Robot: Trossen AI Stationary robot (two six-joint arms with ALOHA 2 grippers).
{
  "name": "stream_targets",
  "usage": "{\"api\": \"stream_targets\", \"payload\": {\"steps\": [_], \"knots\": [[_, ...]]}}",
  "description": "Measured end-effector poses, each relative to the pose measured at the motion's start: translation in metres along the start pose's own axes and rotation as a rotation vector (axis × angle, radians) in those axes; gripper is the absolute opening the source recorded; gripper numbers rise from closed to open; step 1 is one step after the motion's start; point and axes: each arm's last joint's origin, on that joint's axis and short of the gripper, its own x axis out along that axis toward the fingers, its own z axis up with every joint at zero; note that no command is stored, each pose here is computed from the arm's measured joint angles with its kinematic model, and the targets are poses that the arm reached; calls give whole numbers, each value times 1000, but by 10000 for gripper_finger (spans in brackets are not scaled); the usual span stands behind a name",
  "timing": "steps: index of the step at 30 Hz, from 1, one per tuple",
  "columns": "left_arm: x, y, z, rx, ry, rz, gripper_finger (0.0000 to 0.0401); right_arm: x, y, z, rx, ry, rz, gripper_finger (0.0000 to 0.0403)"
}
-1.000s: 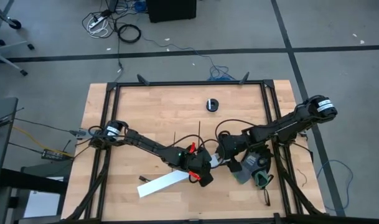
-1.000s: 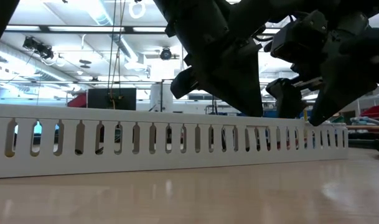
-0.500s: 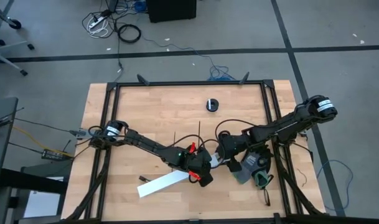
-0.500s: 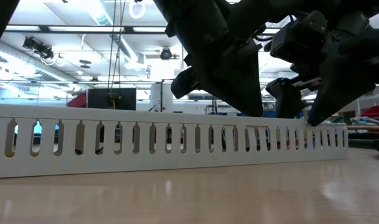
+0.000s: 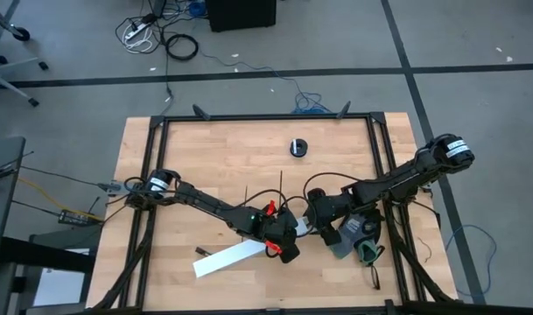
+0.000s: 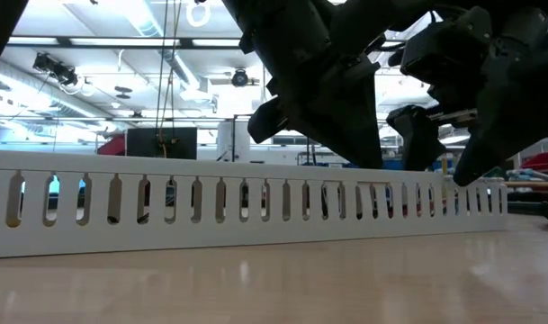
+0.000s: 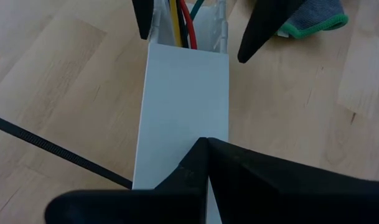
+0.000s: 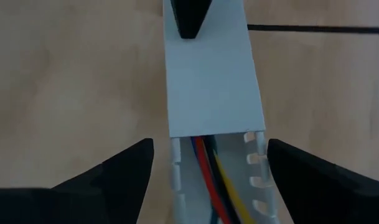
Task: Ziptie cables
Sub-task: Close the white cable duct
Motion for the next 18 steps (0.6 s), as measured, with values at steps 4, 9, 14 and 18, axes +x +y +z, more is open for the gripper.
{"api": "stream_targets", "payload": {"steps": [4,9,14,18], "knots": [[0,0,0,0,0,0,0,0,1,0,-52,0,-21,307],[0,0,0,0,0,0,0,0,3,0,-84,0,-21,307],[0,0,0,-15,0,0,0,0,2,0,-88,1,-29,307],[0,0,0,-15,-1,1,0,0,2,0,-92,3,-53,307]]}}
